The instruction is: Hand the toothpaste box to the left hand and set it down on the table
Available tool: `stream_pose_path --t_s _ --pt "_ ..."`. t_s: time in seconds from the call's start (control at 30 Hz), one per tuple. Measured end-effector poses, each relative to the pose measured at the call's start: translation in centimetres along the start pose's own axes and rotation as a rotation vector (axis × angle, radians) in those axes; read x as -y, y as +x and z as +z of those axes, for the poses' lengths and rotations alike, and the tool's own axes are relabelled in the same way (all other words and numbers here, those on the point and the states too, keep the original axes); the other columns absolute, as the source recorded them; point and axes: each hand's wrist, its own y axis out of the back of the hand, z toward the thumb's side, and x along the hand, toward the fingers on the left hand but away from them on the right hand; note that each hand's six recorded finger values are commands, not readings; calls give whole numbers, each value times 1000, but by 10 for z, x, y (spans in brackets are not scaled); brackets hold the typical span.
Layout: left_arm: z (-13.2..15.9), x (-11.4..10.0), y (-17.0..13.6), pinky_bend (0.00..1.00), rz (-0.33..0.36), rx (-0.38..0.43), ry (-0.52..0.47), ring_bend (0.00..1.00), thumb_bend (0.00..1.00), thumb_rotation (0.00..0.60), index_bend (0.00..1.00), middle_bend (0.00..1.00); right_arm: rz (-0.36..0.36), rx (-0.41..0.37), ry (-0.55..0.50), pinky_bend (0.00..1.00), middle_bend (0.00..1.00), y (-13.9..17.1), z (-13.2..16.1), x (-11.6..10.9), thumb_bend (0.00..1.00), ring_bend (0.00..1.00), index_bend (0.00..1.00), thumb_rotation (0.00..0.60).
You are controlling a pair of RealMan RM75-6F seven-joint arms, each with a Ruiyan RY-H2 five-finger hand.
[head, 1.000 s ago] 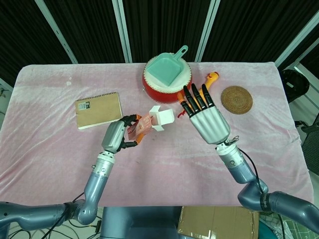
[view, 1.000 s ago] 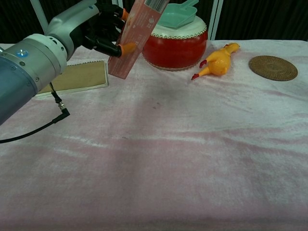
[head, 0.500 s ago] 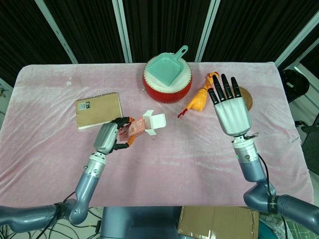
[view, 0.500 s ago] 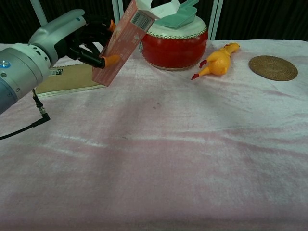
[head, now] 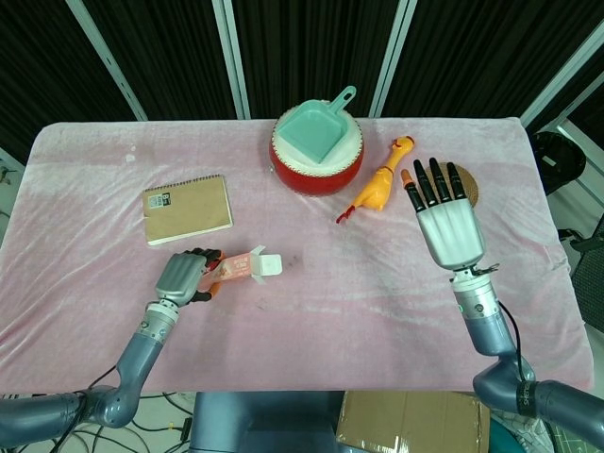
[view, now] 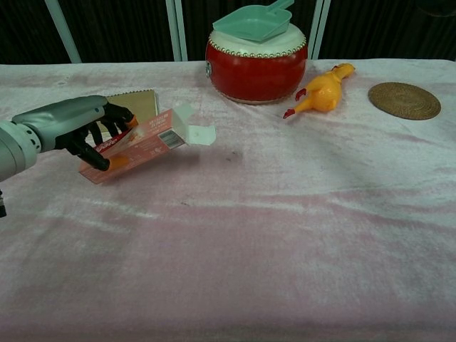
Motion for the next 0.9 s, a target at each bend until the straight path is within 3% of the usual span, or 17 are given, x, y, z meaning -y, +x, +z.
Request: stream_pose_path --t_s 0.2,0.3,0.57,0.73,0.9 --pt "-2 11 -1 241 -16 -5 24 149 181 600 237 198 27 7 -10 192 129 9 -3 8 267 109 152 600" --pt "1 8 -1 173 8 3 34 98 165 600 175 141 43 16 -27 181 122 14 -4 11 266 99 143 600" --pt "7 -17 -14 111 95 21 -35 67 155 600 141 86 118 54 -127 145 54 44 -13 19 205 29 56 600" --pt "-8 -45 -37 56 182 46 -13 21 126 600 76 26 229 98 -264 81 0 84 -27 20 122 0 0 600" --pt "-46 -69 -82 2 261 34 58 0 88 600 2 0 397 171 -382 72 0 144 -54 20 110 0 0 600"
